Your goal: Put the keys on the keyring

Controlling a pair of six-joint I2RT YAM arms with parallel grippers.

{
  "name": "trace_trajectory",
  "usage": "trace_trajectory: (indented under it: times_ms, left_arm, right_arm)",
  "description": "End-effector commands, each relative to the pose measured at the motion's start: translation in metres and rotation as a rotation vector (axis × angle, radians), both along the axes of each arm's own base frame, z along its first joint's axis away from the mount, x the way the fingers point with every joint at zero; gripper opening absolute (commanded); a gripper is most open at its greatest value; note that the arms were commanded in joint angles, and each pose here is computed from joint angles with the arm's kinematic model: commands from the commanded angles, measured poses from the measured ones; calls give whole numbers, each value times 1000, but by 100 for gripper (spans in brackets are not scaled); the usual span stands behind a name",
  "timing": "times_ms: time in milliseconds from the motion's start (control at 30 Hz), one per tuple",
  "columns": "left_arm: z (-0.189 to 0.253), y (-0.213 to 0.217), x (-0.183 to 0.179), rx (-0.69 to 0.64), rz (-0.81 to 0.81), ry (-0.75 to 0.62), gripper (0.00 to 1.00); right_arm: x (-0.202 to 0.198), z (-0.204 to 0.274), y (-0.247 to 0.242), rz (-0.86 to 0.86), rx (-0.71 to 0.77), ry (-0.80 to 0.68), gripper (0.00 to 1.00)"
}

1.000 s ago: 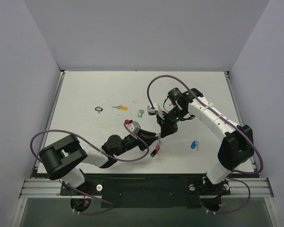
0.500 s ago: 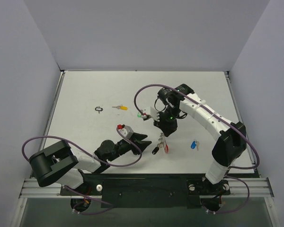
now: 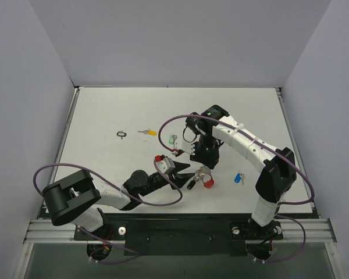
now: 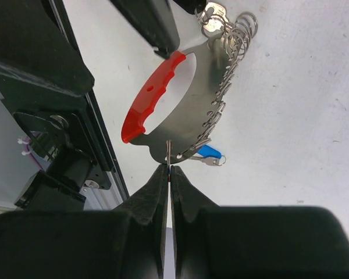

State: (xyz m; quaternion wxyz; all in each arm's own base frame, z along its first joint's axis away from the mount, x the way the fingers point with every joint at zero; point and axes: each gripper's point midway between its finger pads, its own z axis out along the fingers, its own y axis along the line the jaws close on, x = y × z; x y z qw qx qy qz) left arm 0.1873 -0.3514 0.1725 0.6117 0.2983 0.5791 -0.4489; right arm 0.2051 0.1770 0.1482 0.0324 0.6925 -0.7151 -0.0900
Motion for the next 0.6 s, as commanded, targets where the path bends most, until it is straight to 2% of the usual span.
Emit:
trace_trajectory:
  times_ms: [0, 233, 333, 567]
  left_arm:
    - [61, -15, -5, -174, -49, -182, 52]
    - [61, -33, -5, -187, -73, -194, 49]
    - [61, -36, -2, -189, -63, -198, 43]
    - [59, -38, 0, -178, -59, -199, 37]
  right_arm:
    - [-1, 6, -10, 18, -81, -2, 0]
    - [-6, 9, -8, 37, -84, 13, 0]
    - [-9, 7, -5, 55, -95, 25, 0]
    - [-10, 5, -3, 69, -103, 32, 0]
